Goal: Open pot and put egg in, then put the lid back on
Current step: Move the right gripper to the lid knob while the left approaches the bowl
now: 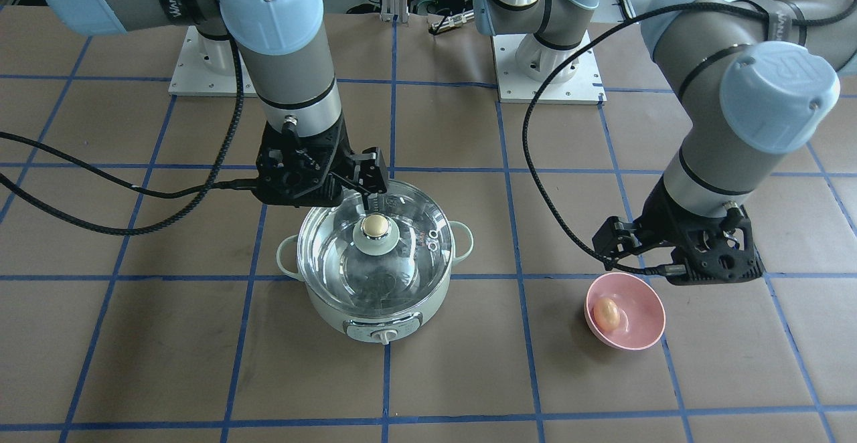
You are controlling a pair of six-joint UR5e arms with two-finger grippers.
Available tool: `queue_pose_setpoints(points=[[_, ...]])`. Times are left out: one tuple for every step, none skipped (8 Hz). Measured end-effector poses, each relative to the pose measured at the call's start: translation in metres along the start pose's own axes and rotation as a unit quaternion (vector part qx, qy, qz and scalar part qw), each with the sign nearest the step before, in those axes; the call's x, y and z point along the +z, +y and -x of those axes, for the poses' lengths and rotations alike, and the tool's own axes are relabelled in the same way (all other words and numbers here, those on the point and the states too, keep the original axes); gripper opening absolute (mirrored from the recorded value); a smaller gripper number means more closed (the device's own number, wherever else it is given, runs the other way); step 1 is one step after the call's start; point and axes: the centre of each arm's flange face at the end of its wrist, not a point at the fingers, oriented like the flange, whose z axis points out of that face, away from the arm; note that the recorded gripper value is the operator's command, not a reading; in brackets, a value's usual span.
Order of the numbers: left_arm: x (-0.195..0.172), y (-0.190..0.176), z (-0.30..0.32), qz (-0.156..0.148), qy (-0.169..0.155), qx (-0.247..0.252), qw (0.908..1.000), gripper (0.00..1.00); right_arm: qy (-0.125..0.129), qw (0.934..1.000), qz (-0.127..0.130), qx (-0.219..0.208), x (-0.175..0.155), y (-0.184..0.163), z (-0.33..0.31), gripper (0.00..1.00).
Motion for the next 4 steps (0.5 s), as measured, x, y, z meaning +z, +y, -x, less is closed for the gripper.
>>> queue_pose_setpoints(points=[[0.018, -0.008, 0.022, 0.009, -0.004, 0.007, 0.9999, 1.0, 0.001, 1.0, 0.005, 0.0, 0.012, 0.003, 0.015, 1.0], [0.035, -0.014, 0.039, 0.019, -0.004, 0.01, 0.9998, 1.0, 0.004, 0.9999, 0.015, 0.0, 0.029, 0.002, 0.024, 1.0], [0.052, -0.016, 0.047, 0.028, -0.001, 0.012, 0.9995, 1.0, 0.007, 0.9997, 0.023, 0.001, 0.042, 0.0, 0.029, 1.0], [0.072, -0.017, 0.049, 0.032, 0.004, 0.013, 0.9994, 1.0, 0.007, 0.9997, 0.025, 0.003, 0.048, -0.001, 0.031, 1.0]])
